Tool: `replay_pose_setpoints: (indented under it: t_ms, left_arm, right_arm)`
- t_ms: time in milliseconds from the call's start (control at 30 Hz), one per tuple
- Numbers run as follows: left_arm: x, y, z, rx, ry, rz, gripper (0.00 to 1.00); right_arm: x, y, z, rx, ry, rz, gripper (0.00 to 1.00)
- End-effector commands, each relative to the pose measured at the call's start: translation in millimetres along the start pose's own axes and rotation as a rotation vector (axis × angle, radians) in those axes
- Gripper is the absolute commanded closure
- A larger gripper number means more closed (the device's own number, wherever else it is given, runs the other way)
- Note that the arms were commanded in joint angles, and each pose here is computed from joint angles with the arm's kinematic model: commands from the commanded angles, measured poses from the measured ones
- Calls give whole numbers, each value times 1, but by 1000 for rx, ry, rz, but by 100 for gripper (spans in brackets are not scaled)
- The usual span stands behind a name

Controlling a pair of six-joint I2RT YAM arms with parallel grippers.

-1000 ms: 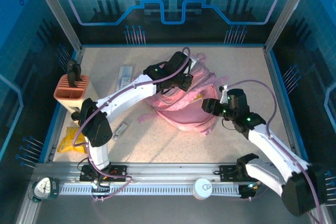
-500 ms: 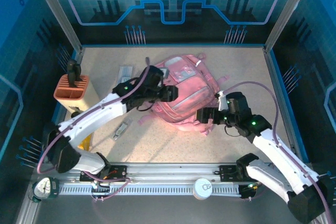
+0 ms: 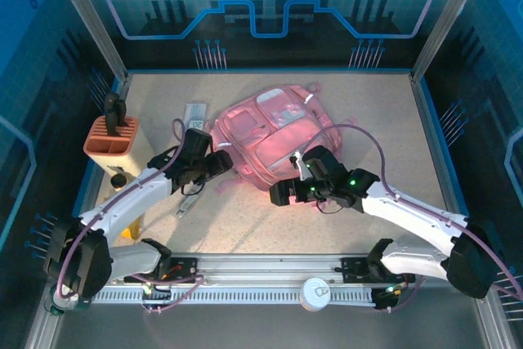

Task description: Pack the student bag

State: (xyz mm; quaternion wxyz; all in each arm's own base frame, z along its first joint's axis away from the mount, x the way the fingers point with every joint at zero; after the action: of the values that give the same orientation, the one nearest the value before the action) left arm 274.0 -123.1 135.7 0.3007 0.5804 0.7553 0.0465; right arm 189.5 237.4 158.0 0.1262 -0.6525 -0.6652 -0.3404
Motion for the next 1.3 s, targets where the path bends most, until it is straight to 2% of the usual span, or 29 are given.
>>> replay_pose_setpoints:
  t_ms: [0,267,400,533,667,833,967,1067,1167,1267]
  left_arm:
    - [3,10,14,-10,-46,-88,33]
    - [-12,30,64,5,-104,-104,38]
    - [-10,33,87,41,-62,-111,45]
    - [-16,36,98,43,-97,-123,62]
    - [-30,34,98,44,-146,-112,85]
    - [-61,19,94,83,-204,-84,99]
    - [-99,1,86,85,-276,-84,100]
    - [-128,-12,85,104,-300,-91,100]
    - [-145,-20,87,116,-308,-103,100]
    - [-156,-26,87,107,-304,-120,100]
  right_arm:
    - [1,8,2,-45,-15,42,0]
    - [-14,4,7,-29,-57,74,0]
    - [-27,4,10,-36,-77,120,0]
    - [-40,9,12,-52,-91,143,0]
    - [-58,28,9,-98,-131,156,0]
    - [-93,74,-6,-184,-192,222,0]
    - [-122,120,-27,-273,-255,263,0]
    - [-159,144,-53,-333,-432,393,0]
    - [-167,149,-72,-353,-472,448,0]
    - [-154,135,-73,-308,-461,393,0]
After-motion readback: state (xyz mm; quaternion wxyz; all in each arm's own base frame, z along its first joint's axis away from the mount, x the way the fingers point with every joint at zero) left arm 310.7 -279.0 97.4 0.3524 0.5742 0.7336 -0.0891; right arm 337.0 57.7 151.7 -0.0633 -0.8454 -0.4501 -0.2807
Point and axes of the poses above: each hand's point on the last joint's axis, 136 mm out from that joint toward the fingers, its own z axis out along the fingers, its own x axis along the line the jaws close on, y = z × x, the point moved 3 cm from there along -z, back along the fingers, and after that the axes turned 14 degrees about z, right-handed, at the moved point
